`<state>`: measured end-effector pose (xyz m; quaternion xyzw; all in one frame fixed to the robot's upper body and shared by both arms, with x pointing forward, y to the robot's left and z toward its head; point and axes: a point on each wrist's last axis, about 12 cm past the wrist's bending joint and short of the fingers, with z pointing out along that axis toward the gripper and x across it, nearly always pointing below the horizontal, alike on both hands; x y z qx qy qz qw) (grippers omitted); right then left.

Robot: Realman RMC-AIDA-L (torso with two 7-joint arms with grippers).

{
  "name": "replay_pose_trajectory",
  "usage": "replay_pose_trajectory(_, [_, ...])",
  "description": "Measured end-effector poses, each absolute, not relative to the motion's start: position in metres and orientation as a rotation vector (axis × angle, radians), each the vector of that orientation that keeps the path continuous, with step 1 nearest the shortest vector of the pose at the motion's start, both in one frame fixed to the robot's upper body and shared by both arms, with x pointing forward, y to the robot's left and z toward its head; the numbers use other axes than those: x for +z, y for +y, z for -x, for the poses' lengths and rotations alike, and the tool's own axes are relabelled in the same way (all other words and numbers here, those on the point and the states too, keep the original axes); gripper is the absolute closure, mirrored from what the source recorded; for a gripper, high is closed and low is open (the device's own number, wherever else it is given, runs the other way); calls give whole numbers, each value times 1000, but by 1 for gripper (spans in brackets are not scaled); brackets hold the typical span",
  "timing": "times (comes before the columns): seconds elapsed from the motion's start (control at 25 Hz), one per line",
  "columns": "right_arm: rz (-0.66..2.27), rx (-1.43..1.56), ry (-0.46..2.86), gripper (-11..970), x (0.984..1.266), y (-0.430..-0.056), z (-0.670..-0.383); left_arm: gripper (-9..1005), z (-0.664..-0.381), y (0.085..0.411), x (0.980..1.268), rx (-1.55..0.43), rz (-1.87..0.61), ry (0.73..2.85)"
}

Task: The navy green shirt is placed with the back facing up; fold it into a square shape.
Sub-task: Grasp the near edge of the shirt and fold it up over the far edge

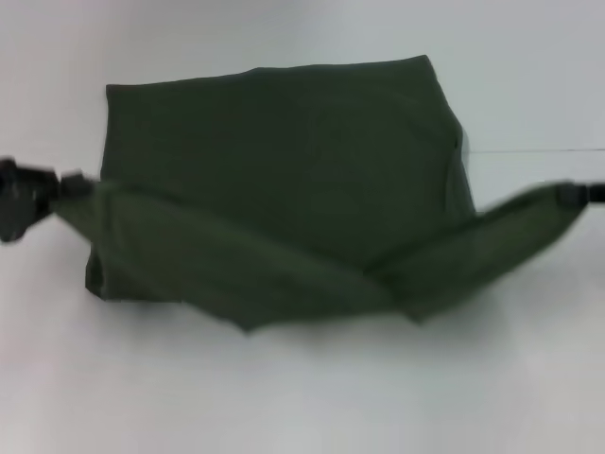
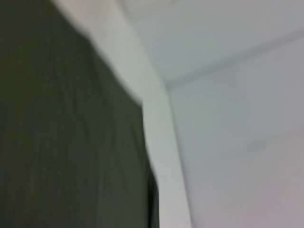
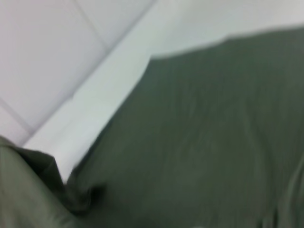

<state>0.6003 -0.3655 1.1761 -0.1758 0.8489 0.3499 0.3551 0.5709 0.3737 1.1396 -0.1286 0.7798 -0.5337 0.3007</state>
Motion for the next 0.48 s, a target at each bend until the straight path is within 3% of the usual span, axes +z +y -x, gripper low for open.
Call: replay_pose_trajectory(0.48, [263, 698, 2050, 905, 1172, -325, -666, 984, -626, 351, 1127, -1143, 434, 1869])
